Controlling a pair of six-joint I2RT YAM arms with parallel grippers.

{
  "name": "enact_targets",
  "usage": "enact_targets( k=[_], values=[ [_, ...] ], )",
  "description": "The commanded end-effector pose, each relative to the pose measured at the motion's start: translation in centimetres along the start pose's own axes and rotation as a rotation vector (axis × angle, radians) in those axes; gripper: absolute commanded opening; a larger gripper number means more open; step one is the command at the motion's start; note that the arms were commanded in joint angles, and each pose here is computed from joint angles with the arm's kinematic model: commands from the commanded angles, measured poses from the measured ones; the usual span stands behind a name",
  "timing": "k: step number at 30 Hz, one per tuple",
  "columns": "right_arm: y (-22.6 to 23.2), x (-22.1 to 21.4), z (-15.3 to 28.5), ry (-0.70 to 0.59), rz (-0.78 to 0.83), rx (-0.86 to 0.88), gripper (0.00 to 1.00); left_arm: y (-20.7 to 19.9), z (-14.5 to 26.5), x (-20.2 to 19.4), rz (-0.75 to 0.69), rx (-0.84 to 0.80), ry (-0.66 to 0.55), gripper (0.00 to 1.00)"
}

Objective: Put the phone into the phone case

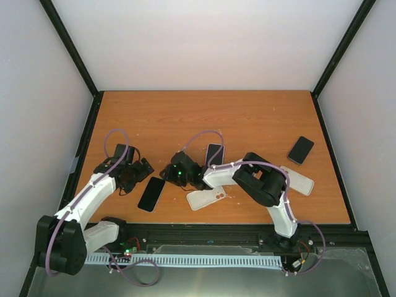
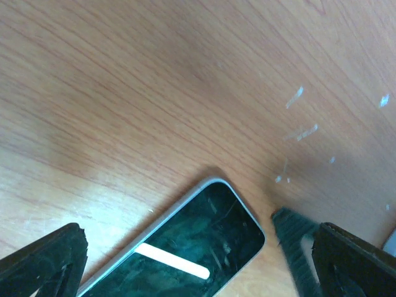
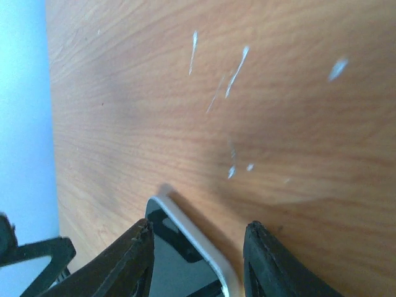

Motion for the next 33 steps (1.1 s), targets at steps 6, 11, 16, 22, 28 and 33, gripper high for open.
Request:
enact_targets(
  k=[6, 11, 16, 22, 28, 33],
  values=[
    [-3.3, 7.1, 8.2, -0.173, 0.063, -0.018, 0.54, -5.1, 3.0, 1.4, -0.301, -0.224, 0.076, 0.99],
    [-1.7, 8.6, 15.3, -0.291, 0.218, 0.018, 0.71, -8.3, 7.1, 3.8, -0.464, -0.325, -0.015, 0.99],
    [-0.1, 8.5, 21.8, -0.427, 0.353, -0.004, 0.76, -8.0, 6.0, 3.6, -0.412, -0.269, 0.108, 1.00],
    [-0.4, 6.8, 24.5, -0.415, 0.349, 0.076, 0.76, -3.4, 2.6, 2.3, -0.312, 0.015, 0.184, 1.00],
    [-2.1, 6.4, 24.1, -0.385, 0.274, 0.050, 0.75, -0.9, -1.3, -0.4, -0.208, 0.099, 0.323, 1.00],
    [-2.3, 6.5, 24.5, -0.414, 0.283, 0.036, 0.75, 0.2, -2.1, -2.2, -0.176, 0.101, 0.366, 0.99]
  ],
)
Point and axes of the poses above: each gripper's point midway between its finger pads, its own z axis back along the fingers, its own y axis along the line the jaws close on, x = y × z, the point moved 5 cm from there along z, back along the fingers, and after that the axes turned 13 degrees about -z, right-handed, at the moved point
